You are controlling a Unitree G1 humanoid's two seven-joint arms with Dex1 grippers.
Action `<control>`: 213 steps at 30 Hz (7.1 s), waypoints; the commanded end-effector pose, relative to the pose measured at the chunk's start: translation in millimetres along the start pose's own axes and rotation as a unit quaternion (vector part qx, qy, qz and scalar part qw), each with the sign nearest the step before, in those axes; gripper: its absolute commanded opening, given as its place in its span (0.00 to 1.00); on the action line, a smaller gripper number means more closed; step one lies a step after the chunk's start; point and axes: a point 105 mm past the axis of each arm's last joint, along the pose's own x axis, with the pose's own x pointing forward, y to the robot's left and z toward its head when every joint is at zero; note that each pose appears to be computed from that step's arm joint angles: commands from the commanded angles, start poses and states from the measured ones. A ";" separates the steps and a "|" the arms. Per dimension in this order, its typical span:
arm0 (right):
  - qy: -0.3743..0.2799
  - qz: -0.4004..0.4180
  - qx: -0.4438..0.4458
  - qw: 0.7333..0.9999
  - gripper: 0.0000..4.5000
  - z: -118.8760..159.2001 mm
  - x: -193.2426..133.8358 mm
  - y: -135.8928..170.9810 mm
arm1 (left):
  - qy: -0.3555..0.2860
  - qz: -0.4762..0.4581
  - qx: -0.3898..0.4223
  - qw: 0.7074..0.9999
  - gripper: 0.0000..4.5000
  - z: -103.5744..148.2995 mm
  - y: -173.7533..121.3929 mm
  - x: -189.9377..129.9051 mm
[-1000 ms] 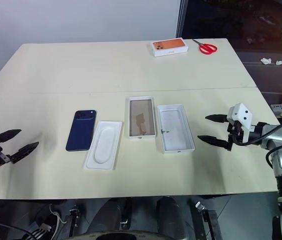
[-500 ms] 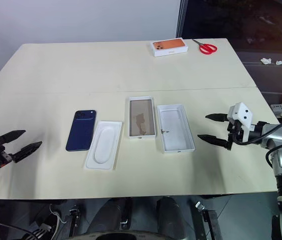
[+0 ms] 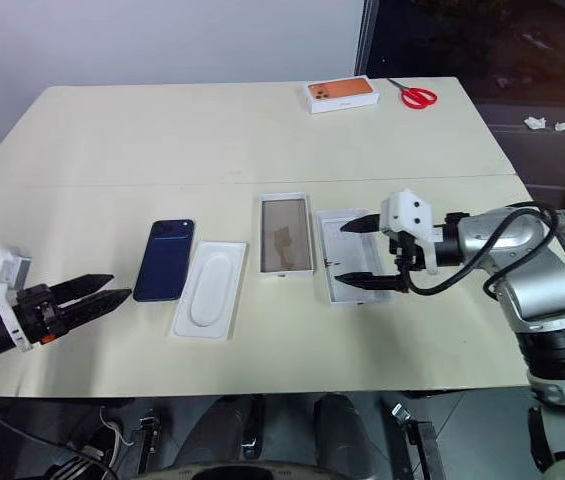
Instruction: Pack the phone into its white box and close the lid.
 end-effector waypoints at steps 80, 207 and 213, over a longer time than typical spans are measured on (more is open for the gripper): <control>-0.051 0.005 -0.099 0.994 1.00 19.0 85.5 4.9 | 0.031 -0.083 -0.223 0.971 0.24 -64.5 -34.1 86.1; -0.032 -0.022 0.001 0.999 0.74 -3.1 52.8 -3.4 | 0.066 -0.170 -0.265 0.947 0.52 -4.5 -46.4 135.4; -0.034 -0.023 -0.003 0.999 0.74 -0.9 55.2 -4.9 | 0.054 -0.171 -0.250 0.951 0.52 5.4 -44.6 132.6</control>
